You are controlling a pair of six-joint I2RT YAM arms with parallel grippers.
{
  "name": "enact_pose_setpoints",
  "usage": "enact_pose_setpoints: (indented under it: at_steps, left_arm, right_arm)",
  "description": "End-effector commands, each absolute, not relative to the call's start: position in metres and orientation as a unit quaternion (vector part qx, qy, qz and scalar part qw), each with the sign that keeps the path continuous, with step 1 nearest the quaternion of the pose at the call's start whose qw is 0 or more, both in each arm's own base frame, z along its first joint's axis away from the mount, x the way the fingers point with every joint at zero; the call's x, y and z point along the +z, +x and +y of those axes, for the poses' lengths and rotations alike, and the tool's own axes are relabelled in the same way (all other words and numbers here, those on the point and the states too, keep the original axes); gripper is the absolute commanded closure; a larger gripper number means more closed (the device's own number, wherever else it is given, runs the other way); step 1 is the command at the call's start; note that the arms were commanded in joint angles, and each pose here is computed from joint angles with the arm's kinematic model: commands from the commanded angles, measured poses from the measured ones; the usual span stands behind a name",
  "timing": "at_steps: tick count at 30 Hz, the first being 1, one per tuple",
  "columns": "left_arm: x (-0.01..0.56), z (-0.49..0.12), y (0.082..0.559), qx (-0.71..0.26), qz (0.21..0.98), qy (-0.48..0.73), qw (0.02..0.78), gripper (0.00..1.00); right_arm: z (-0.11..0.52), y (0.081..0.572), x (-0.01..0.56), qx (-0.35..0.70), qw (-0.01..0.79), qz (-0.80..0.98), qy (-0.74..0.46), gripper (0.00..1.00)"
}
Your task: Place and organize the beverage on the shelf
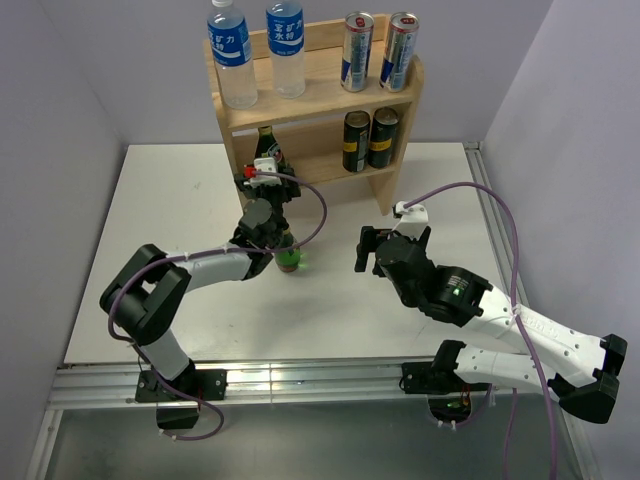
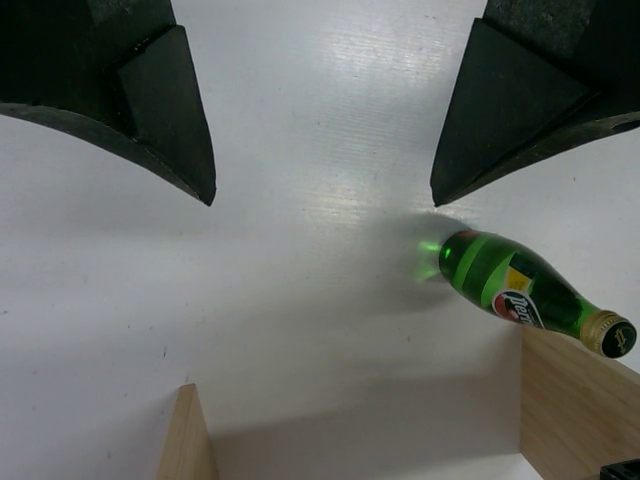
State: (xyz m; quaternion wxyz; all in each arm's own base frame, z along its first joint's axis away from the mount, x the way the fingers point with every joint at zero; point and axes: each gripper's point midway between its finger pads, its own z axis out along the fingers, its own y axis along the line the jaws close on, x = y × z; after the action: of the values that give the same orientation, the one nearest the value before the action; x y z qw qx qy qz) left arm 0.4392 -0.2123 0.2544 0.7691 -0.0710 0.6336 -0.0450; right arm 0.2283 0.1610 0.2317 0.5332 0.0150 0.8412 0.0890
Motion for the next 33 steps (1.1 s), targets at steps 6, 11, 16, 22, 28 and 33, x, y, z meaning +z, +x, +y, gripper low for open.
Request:
enact_pose_setpoints:
  at_steps: [6, 11, 16, 22, 28, 33]
  left_arm:
    - [0.227, -0.186, 0.442, -0.003, 0.663, -0.101, 0.741, 0.17]
    - [0.233, -0.184, 0.438, -0.002, 0.663, -0.101, 0.741, 0.16]
    - [0.24, -0.182, 0.431, -0.004, 0.664, -0.1, 0.741, 0.11]
    - [0.248, -0.177, 0.421, -0.001, 0.666, -0.098, 0.739, 0.1]
    - [0.25, -0.174, 0.409, -0.001, 0.671, -0.095, 0.735, 0.1]
    - [0.25, -0.169, 0.398, -0.001, 0.679, -0.09, 0.729, 0.11]
  right_arm:
    - [0.159, 0.232, 0.257, 0.107, 0.557, 0.823, 0.037, 0.05]
    - [0.158, 0.232, 0.259, 0.109, 0.558, 0.822, 0.039, 0.05]
    - [0.158, 0.232, 0.261, 0.113, 0.56, 0.82, 0.043, 0.05]
    - [0.158, 0.232, 0.265, 0.118, 0.563, 0.817, 0.048, 0.05]
    - [0.157, 0.231, 0.27, 0.126, 0.566, 0.813, 0.055, 0.05]
    - [0.154, 0.23, 0.269, 0.129, 0.566, 0.812, 0.06, 0.05]
